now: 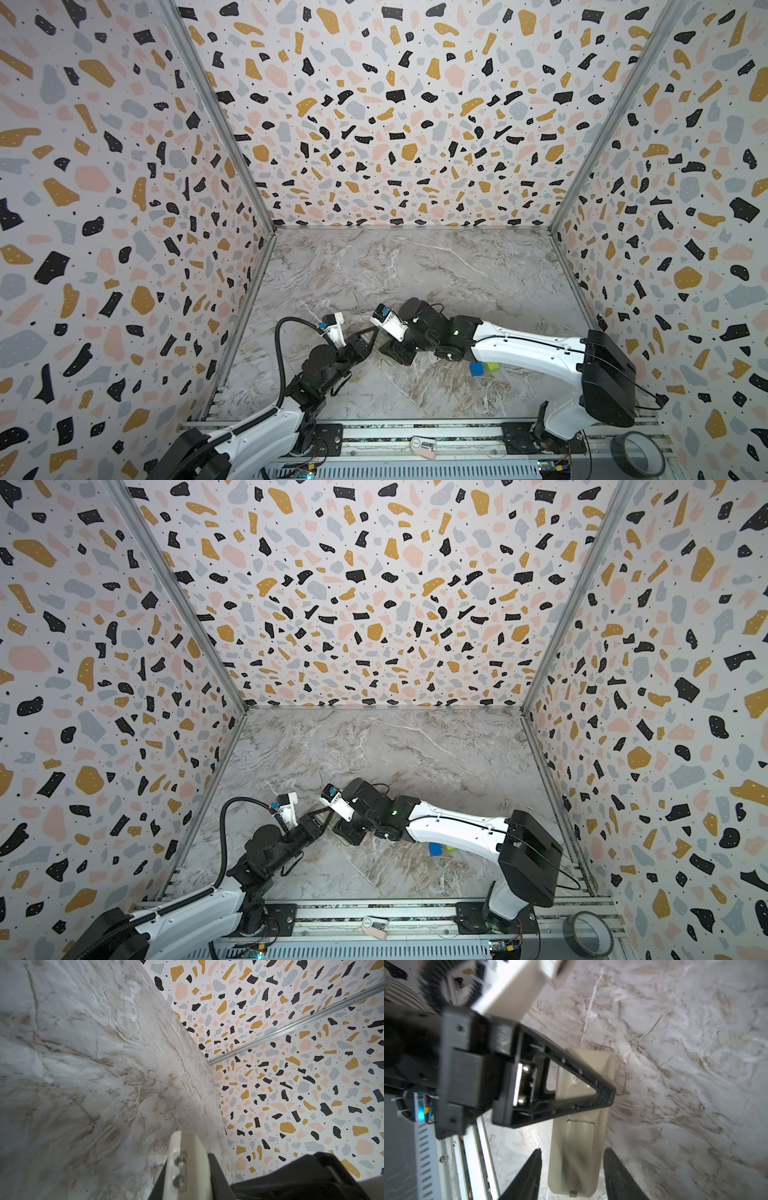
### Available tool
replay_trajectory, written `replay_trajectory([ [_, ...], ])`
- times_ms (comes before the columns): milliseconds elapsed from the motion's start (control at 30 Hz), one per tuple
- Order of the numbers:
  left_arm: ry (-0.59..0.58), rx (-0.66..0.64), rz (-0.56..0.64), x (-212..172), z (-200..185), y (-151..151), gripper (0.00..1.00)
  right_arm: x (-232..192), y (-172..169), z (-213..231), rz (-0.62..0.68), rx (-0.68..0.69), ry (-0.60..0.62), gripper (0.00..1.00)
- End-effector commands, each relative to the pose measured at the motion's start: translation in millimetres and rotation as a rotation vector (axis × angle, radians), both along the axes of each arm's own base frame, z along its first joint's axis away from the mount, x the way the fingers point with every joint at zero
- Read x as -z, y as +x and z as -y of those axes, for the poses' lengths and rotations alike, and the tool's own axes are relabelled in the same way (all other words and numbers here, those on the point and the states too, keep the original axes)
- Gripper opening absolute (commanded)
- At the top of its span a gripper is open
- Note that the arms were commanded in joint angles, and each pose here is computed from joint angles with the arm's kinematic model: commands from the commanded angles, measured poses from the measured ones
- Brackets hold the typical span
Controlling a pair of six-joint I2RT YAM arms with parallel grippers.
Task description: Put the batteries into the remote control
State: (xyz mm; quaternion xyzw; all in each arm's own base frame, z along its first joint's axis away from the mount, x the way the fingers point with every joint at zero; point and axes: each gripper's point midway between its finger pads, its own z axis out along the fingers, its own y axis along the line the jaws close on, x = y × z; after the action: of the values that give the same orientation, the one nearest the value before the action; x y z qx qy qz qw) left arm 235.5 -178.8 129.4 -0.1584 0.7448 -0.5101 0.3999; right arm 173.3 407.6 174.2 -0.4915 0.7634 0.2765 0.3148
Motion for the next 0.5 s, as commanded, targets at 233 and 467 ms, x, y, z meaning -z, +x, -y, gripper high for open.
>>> replay_trajectory([
  [233, -0.077, 0.055, 0.080, -26, 9, -6, 0.00, -13, -20, 27, 0.056, -0.051, 0.025, 0.45],
  [467, -0.087, 0.102, 0.083, -29, 15, -11, 0.00, -3, -18, 41, 0.091, -0.038, -0.025, 0.38],
])
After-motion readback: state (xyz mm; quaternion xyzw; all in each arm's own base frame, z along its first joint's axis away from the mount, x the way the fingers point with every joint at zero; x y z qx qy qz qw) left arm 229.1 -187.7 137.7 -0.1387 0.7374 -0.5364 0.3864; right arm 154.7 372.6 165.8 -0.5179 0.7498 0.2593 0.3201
